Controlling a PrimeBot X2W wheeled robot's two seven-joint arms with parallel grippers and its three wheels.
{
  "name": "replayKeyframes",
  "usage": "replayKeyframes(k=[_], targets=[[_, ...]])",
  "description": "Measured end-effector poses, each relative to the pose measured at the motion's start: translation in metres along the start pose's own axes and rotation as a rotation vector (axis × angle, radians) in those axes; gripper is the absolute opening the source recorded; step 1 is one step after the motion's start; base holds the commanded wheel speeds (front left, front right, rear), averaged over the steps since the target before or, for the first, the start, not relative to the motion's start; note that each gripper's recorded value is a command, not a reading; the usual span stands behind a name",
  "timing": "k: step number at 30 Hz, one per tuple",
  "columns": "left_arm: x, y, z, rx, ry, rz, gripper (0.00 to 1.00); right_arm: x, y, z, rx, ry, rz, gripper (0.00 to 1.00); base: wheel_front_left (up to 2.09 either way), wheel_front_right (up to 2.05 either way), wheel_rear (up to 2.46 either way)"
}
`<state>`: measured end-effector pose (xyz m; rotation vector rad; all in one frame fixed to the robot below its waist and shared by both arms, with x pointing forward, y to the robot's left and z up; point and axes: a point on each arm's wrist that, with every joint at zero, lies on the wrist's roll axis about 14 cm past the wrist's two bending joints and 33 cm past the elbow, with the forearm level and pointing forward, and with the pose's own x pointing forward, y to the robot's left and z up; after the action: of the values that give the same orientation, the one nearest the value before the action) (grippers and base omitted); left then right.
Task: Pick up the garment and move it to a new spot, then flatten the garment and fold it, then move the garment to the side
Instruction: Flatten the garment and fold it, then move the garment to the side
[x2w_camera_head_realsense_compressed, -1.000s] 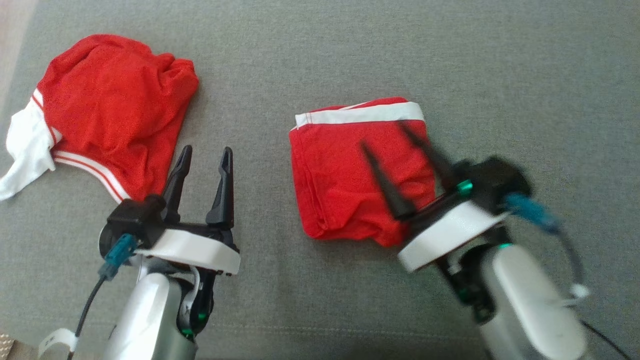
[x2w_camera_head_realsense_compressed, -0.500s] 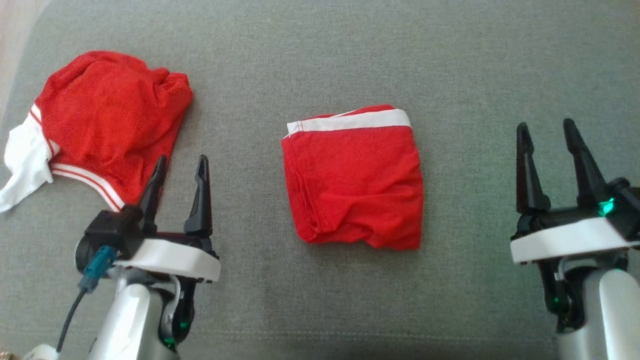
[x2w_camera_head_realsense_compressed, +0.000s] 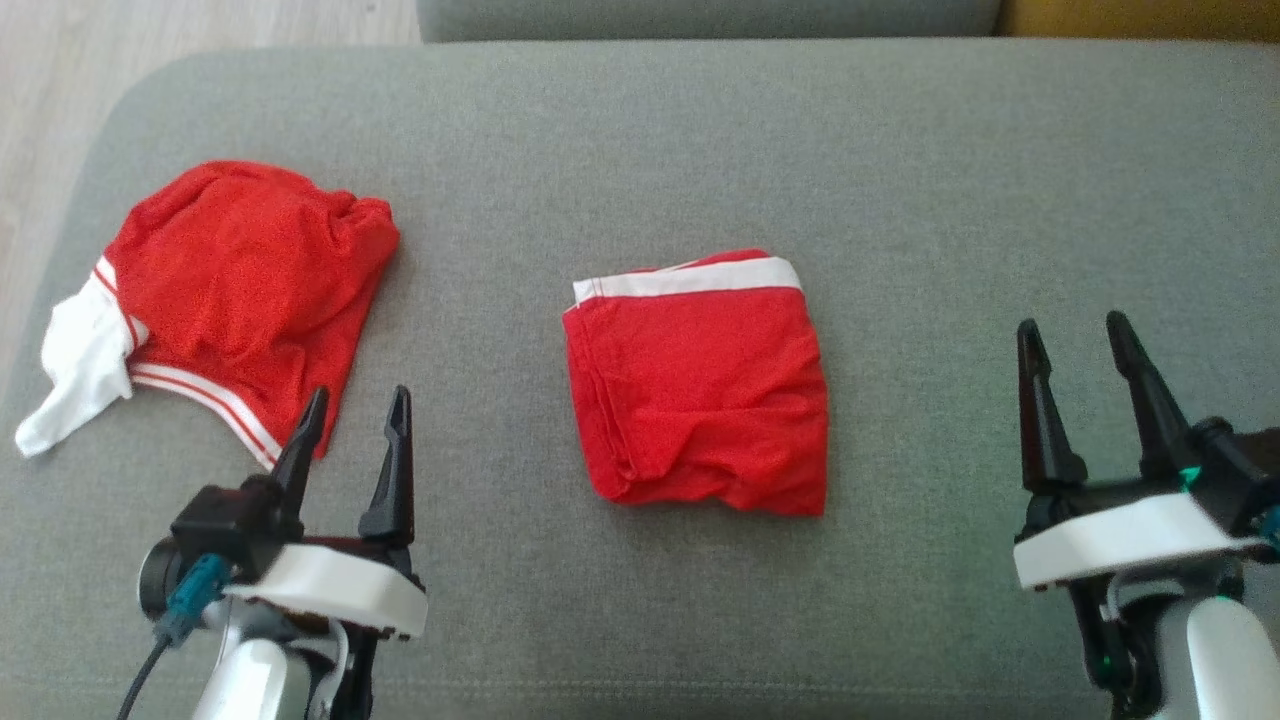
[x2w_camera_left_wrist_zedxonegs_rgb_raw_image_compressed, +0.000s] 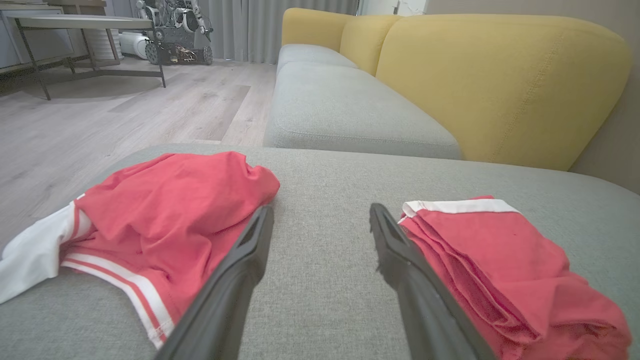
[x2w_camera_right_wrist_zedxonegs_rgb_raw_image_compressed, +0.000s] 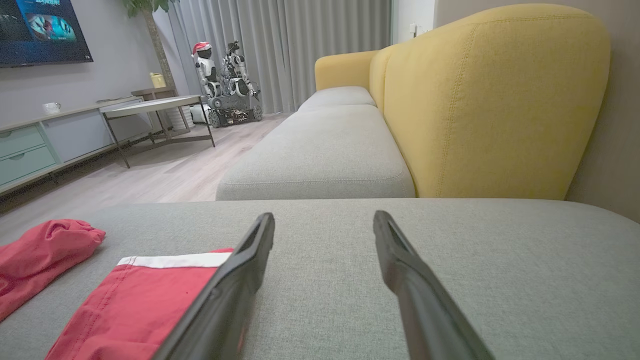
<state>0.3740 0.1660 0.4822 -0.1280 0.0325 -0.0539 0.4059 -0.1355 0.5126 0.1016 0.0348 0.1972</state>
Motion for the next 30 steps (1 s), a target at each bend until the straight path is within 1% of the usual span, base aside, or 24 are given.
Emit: replayKeyframes(k=[19, 24, 30], targets=[[-0.035, -0.009, 0.002, 0.003, 0.023, -0.016, 1.0, -0.044, -0.009, 0.001, -0.016, 0.024, -0.047, 1.0, 0.0, 0.0, 0.0], [-0.038, -0.007, 0.003, 0.02, 0.03, -0.013, 1.0, -0.051, -0.01, 0.001, -0.016, 0.025, -0.057, 1.0, 0.0, 0.0, 0.0], [-0.039, -0.005, 0.004, 0.026, 0.031, -0.007, 1.0, -0.051, -0.011, 0.001, -0.012, 0.025, -0.057, 1.0, 0.0, 0.0, 0.0]])
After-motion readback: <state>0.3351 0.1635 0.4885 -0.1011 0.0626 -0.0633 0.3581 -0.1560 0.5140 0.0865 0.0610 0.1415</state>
